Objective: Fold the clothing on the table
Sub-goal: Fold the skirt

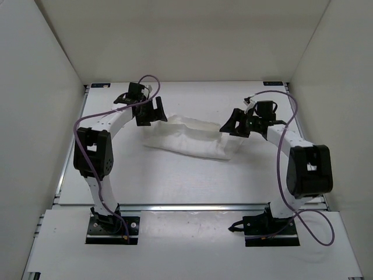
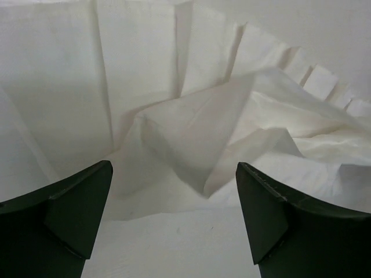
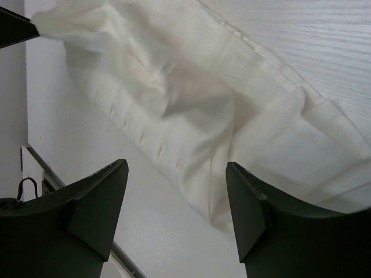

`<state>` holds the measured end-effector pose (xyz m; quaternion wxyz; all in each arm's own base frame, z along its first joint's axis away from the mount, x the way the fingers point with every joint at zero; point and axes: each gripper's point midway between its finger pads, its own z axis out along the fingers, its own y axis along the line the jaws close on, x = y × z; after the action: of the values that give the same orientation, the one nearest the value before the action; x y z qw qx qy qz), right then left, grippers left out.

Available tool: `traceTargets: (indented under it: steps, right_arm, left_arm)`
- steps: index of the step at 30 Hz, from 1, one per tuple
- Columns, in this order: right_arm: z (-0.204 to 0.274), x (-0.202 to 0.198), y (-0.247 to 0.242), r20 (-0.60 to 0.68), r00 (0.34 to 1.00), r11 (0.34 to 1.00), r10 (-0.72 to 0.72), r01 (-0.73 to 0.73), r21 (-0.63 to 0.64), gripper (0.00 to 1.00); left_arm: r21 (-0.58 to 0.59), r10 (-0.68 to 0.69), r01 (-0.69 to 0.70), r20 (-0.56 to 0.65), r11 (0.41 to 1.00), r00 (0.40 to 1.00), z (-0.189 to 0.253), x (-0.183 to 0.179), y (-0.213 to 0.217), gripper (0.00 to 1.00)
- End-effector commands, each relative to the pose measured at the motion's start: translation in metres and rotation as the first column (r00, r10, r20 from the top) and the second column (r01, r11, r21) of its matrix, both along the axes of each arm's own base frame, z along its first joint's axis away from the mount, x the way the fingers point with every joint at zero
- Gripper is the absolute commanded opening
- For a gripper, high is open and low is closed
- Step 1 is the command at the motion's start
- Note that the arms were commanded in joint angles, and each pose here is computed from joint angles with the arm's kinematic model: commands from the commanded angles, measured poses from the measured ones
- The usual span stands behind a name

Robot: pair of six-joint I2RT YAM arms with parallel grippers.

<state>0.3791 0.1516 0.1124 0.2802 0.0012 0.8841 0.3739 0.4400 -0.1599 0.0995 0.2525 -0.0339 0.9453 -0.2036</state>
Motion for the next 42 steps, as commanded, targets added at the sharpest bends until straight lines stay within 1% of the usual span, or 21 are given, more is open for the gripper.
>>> traceTargets:
  steps: [1,3,4,5,6,7,8,9,11,13,15,16,17,21,23,28,32,36,38,40,42]
  right_arm:
    - [0.05,0.009,-0.007,0.218,0.974,0.998,-0.058,0.053,0.027,0.66]
    - [0.06,0.004,-0.006,0.266,0.962,0.998,-0.053,0.046,0.032,0.64]
    - [0.065,0.002,-0.005,0.28,0.959,0.999,-0.048,0.044,0.021,0.59]
    - [0.064,-0.001,0.0,0.296,0.955,1.0,-0.028,0.029,0.001,0.54]
    - [0.058,-0.006,0.004,0.29,0.957,1.0,-0.001,0.008,-0.023,0.44]
    - [0.053,-0.01,0.006,0.279,0.96,0.999,0.009,0.002,-0.038,0.34]
    - [0.044,-0.016,0.01,0.248,0.969,0.999,0.02,-0.009,-0.046,0.15]
    - [0.036,-0.021,0.013,0.22,0.975,0.998,0.028,-0.014,-0.067,0.05]
    - [0.012,-0.031,0.014,0.13,0.991,0.994,0.034,-0.02,-0.103,0.03]
    - [-0.004,-0.042,0.009,0.052,0.999,0.989,0.015,-0.007,-0.148,0.12]
    - [-0.017,-0.054,0.004,-0.001,1.0,0.982,0.004,-0.005,-0.189,0.36]
    - [-0.021,-0.059,0.003,-0.013,1.0,0.981,0.001,-0.004,-0.194,0.4]
    - [-0.016,-0.057,0.003,0.013,1.0,0.983,0.001,0.001,-0.185,0.42]
    - [-0.006,-0.053,0.011,0.091,0.996,0.997,0.004,0.004,-0.082,0.39]
    - [-0.009,-0.043,0.008,0.083,0.996,0.996,-0.022,0.029,-0.08,0.4]
    - [-0.025,-0.029,0.024,0.019,0.998,0.989,0.064,-0.061,-0.136,0.49]
    - [-0.048,-0.027,0.038,-0.049,0.992,0.98,0.118,-0.124,-0.153,0.42]
    - [-0.062,-0.026,0.042,-0.085,0.989,0.974,0.124,-0.138,-0.178,0.25]
    - [-0.071,-0.033,0.041,-0.115,0.984,0.967,0.137,-0.158,-0.2,0.09]
    - [-0.073,-0.034,0.034,-0.129,0.984,0.967,0.12,-0.145,-0.207,0.0]
    - [-0.08,-0.037,0.026,-0.142,0.985,0.965,0.099,-0.13,-0.226,0.0]
  left_arm:
    - [-0.062,0.007,0.004,0.171,0.998,0.985,0.056,0.002,-0.009,0.99]
    - [-0.049,-0.007,0.016,0.182,0.999,0.983,0.053,-0.01,-0.012,0.97]
    - [-0.053,-0.019,0.031,0.209,0.998,0.978,0.061,-0.015,-0.017,0.94]
    - [-0.061,-0.026,0.039,0.201,0.997,0.979,0.055,-0.022,-0.021,0.88]
    - [-0.065,-0.043,0.056,0.186,0.996,0.982,0.049,-0.035,-0.024,0.85]
    - [-0.075,-0.05,0.067,0.21,0.995,0.976,0.054,-0.037,-0.031,0.7]
    - [-0.073,-0.053,0.068,0.198,0.995,0.979,0.043,-0.043,-0.032,0.51]
    - [-0.078,-0.049,0.063,0.173,0.995,0.984,0.034,-0.05,-0.031,0.32]
    - [-0.068,-0.033,0.043,0.135,0.997,0.99,0.019,-0.055,-0.028,0.11]
    - [-0.029,-0.031,0.034,0.111,0.999,0.993,0.007,-0.058,-0.025,0.0]
    - [0.015,-0.014,0.013,0.109,1.0,0.994,-0.002,-0.056,-0.017,0.01]
    - [0.027,-0.005,0.002,0.117,1.0,0.993,-0.002,-0.053,-0.013,0.03]
    - [0.027,0.008,-0.012,0.125,1.0,0.992,-0.002,-0.048,-0.008,0.06]
    - [-0.001,0.055,-0.056,0.173,0.998,0.983,0.006,-0.024,-0.002,0.07]
    - [0.008,0.064,-0.067,0.175,0.998,0.983,0.004,-0.013,0.0,0.09]
    - [0.012,0.074,-0.076,0.15,0.997,0.986,-0.005,0.014,-0.004,0.13]
    - [0.009,0.064,-0.066,0.12,0.998,0.991,-0.026,0.021,-0.019,0.13]
    - [0.022,0.093,-0.096,0.116,0.995,0.989,-0.041,0.03,-0.029,0.11]
    - [0.033,0.125,-0.13,0.126,0.991,0.984,-0.046,0.038,-0.027,0.09]
    - [0.054,0.149,-0.158,0.139,0.986,0.979,-0.048,0.042,-0.027,0.09]
    - [0.061,0.159,-0.167,0.129,0.984,0.979,-0.054,0.044,-0.027,0.09]
